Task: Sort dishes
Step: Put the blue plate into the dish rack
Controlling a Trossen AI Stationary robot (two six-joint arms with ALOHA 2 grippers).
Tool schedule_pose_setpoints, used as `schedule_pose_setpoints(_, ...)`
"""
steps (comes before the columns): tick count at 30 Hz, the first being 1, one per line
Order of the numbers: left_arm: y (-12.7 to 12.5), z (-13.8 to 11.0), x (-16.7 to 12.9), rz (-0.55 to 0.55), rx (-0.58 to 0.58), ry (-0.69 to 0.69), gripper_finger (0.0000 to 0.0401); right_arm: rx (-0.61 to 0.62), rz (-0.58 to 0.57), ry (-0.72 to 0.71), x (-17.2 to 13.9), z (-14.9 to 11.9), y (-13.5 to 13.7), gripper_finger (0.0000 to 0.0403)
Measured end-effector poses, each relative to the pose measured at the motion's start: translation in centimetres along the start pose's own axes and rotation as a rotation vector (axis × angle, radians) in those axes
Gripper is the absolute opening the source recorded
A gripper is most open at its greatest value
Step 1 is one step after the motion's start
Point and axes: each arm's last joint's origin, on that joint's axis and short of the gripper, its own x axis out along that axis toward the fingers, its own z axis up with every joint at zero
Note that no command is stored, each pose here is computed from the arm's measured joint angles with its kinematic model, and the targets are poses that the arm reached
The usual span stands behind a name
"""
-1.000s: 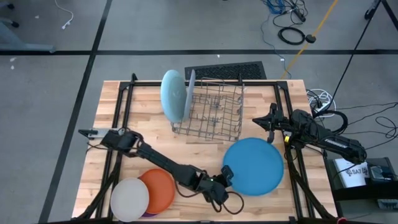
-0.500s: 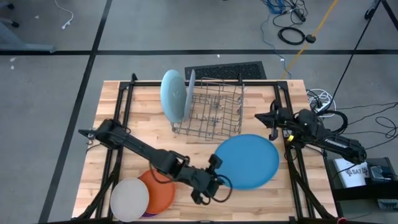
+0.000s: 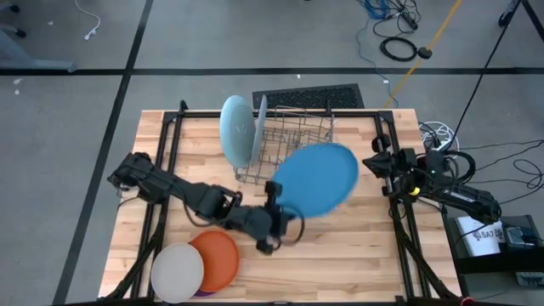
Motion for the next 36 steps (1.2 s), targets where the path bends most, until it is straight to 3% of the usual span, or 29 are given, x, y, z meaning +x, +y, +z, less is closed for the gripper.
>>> schedule_pose_setpoints(8,5.0,-1.0,0.3,0.144,-0.347,0.030,0.0000,0.002,-0.012,0.032,0.0,-0.3,-0.1,0.0004)
schedule_pose_setpoints(17,11.1,-1.2,1.4,0.169,-0.612,-0.145,0.0000,-0.010,-0.018,0.050,0.0,-0.5,-0.1,0.0004)
schedule_pose_setpoints(23,13.4,-2.8,3.2,0.115,-0.714,-0.208,0.0000,-0.009,-0.019,0.054,0.0,-0.6,-0.1,0.0004)
schedule_pose_setpoints(30,14.8,-4.9,4.1,0.145,-0.784,-0.188,0.0000,-0.008,-0.019,0.057,0.0,-0.6,-0.1,0.0004)
schedule_pose_setpoints(36,15.7,-6.8,3.2,0.180,-0.855,-0.261,0.0000,-0.009,-0.020,0.064,0.0,-0.7,-0.2,0.0004)
